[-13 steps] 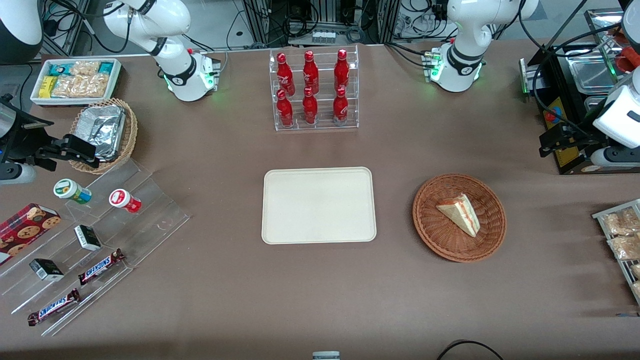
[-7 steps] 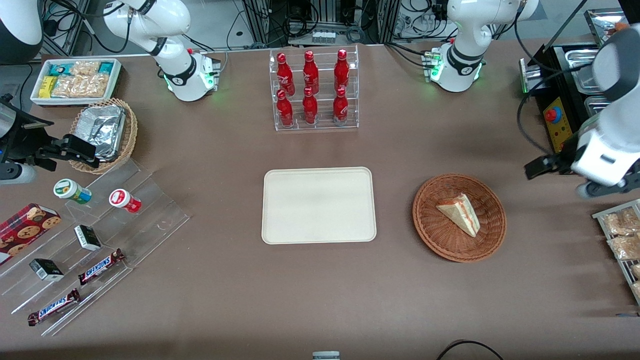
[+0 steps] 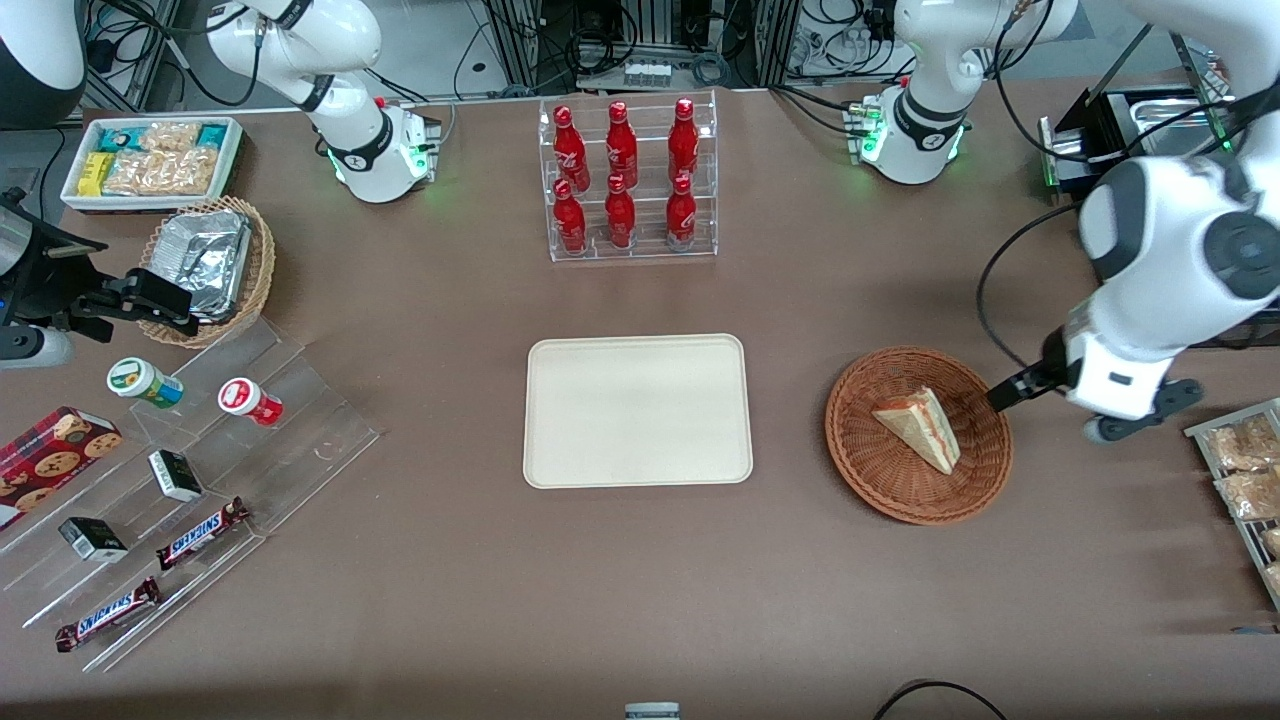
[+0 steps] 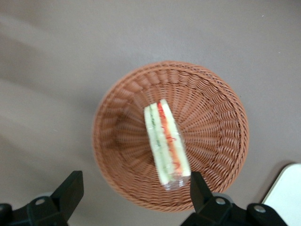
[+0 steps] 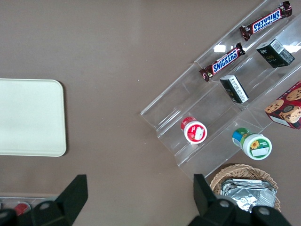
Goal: Place sandwich from basket to tray
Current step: 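Lower the left gripper onto the wrapped sandwich and close on it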
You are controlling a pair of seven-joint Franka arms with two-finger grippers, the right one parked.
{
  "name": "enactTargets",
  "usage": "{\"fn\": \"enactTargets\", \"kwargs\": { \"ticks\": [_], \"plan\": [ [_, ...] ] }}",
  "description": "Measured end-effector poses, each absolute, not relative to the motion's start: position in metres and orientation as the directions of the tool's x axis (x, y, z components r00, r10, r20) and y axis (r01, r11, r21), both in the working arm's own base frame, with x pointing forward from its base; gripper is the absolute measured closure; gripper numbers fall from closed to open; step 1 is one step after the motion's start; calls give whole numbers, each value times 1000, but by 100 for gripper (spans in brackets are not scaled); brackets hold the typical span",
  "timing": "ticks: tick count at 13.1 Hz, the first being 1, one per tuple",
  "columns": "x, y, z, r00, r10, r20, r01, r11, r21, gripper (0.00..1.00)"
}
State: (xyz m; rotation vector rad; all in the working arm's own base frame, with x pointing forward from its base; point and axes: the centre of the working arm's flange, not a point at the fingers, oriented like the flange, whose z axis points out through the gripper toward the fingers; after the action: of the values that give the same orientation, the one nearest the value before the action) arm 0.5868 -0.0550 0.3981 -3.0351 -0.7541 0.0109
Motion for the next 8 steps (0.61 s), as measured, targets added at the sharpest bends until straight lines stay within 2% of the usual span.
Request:
{"fn": "enactTargets", "kwargs": {
  "ticks": [3,8],
  "plan": [
    [592,-87,361,846,533,-5,532,-846,-14,0],
    [588,-92,304,822,569,-25,569,-822,-30,0]
  ]
}}
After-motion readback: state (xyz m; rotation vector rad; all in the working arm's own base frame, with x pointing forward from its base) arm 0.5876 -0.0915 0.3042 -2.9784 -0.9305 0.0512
